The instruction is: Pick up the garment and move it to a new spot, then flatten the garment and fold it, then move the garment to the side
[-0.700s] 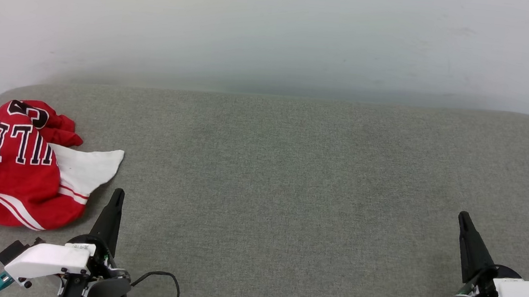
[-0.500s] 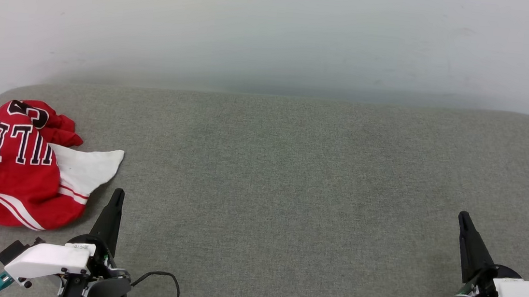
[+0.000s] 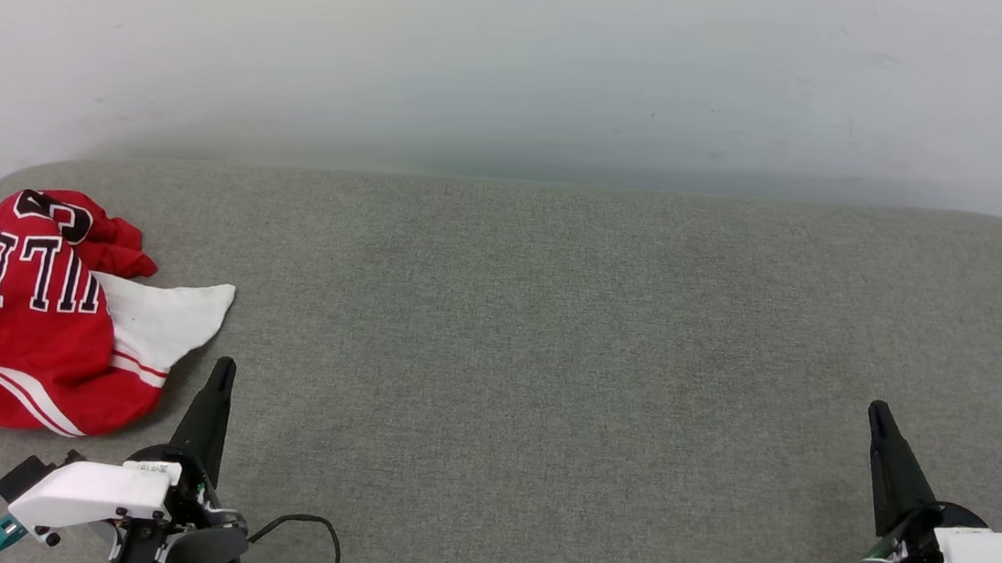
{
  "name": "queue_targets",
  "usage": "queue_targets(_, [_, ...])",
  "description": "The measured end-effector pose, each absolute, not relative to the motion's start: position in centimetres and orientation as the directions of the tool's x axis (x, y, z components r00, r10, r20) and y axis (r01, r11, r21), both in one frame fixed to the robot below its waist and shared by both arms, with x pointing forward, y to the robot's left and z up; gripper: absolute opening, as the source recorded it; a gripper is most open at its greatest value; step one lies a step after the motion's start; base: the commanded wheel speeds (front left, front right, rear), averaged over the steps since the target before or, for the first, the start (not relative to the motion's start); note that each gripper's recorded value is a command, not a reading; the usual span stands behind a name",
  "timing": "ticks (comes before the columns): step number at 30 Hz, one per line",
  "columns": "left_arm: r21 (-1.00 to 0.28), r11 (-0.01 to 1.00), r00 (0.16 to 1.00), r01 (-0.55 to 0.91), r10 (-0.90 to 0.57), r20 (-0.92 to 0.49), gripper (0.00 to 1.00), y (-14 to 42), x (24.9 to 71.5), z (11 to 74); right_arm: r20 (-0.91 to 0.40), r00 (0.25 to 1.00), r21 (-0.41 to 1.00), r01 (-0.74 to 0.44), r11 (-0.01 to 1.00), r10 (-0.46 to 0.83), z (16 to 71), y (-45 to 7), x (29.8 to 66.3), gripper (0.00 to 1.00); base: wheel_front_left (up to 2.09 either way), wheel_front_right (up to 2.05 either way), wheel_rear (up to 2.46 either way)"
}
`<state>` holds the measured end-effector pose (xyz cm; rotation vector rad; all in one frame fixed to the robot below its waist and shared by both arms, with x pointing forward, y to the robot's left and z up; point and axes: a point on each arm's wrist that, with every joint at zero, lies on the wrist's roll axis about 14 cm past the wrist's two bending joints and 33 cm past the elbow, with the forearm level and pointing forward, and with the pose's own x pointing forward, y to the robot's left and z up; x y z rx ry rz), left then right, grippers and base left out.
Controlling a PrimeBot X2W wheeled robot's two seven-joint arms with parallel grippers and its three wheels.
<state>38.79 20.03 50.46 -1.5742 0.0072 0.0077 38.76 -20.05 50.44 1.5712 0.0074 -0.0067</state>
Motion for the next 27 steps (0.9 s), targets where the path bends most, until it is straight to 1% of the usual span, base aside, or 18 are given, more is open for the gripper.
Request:
queue_targets(2, [-1.000,-0.003,1.000,-0.010,0.000,-0.010,0.00,20.0,38.8,50.5,-0.009,1.000,1.000,0.009,0.000,0.000,50.4,-20.0,38.8,0.00,0.00,0.00,0.00])
queue_targets(3, [-1.000,-0.004,1.000,-0.015,0.000,-0.015,1.00,20.0,38.7,50.3,-0.015,1.000,1.000,0.015,-0.001,0.000,50.2,-20.1,38.7,1.00,0.00,0.00,0.00])
queue_targets(9, [-0.994,-0.013,0.994,-0.111,0.003,-0.111,1.00,19.9,37.2,47.1,-0.113,0.994,0.994,0.113,-0.005,-0.008,47.0,-20.2,37.0,1.00,0.00,0.00,0.00])
queue_targets(20, [-0.994,0.035,0.993,-0.107,0.050,-0.105,1.00,20.5,37.1,47.3,-0.118,0.992,0.991,0.119,0.058,-0.035,46.9,-20.3,36.9,1.00,0.00,0.00,0.00])
queue_targets(24, [-0.991,0.077,0.991,-0.114,0.085,-0.107,1.00,21.5,37.1,47.2,-0.120,0.992,0.985,0.125,0.118,-0.046,46.8,-20.4,36.9,1.00,0.00,0.00,0.00])
queue_targets(27, [-0.986,0.115,0.989,-0.120,0.104,-0.108,1.00,21.9,37.0,47.2,-0.120,0.992,0.975,0.126,0.184,-0.047,46.9,-20.3,36.9,1.00,0.00,0.00,0.00])
